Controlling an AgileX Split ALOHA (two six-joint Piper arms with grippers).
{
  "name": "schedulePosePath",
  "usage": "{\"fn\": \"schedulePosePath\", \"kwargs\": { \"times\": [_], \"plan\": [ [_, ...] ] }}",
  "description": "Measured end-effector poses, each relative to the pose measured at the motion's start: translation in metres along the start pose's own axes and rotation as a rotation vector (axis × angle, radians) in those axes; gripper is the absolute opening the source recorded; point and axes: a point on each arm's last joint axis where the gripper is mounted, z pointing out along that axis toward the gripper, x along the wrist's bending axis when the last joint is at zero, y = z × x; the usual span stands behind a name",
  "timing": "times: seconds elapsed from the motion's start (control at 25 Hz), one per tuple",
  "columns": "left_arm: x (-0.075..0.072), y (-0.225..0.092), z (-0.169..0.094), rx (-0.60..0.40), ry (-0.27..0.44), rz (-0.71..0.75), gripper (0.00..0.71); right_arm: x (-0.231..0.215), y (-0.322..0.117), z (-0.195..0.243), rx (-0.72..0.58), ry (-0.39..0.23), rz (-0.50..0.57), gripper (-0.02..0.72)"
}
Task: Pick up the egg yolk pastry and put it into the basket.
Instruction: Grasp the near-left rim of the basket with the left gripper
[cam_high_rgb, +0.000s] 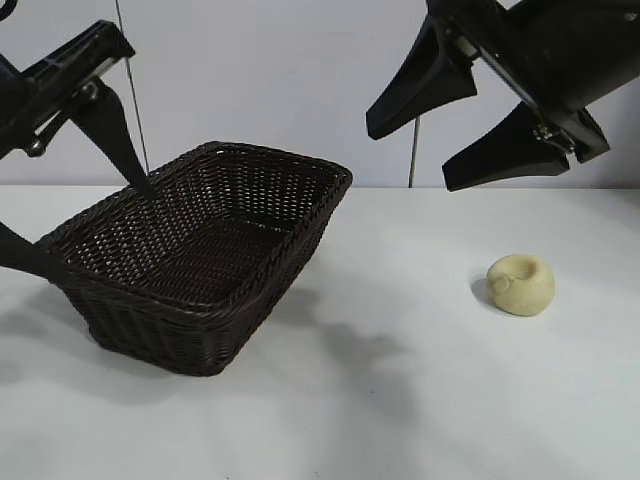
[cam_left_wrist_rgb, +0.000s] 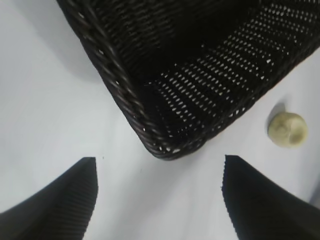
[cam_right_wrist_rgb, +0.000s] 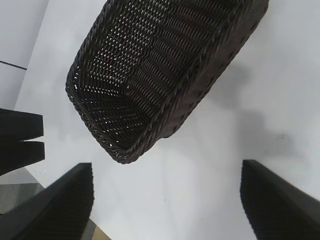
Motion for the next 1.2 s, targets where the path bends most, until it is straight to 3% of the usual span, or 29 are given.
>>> {"fn": "schedulePosePath", "kwargs": {
  "times": [0.4,1.0,1.2],
  "plan": [
    [0.002,0.001,0.025,-0.011,0.072,-0.027,0.512,0.0,0.0,0.0,0.0,0.0,0.0,0.579],
    [0.007,-0.004,0.102,0.018,0.138,-0.016,0.512,0.0,0.0,0.0,0.0,-0.003,-0.003,0.579],
    [0.006,-0.004,0.104,0.018,0.132,-0.016,0.426,0.0,0.0,0.0,0.0,-0.003,-0.003,0.579]
  ]
}}
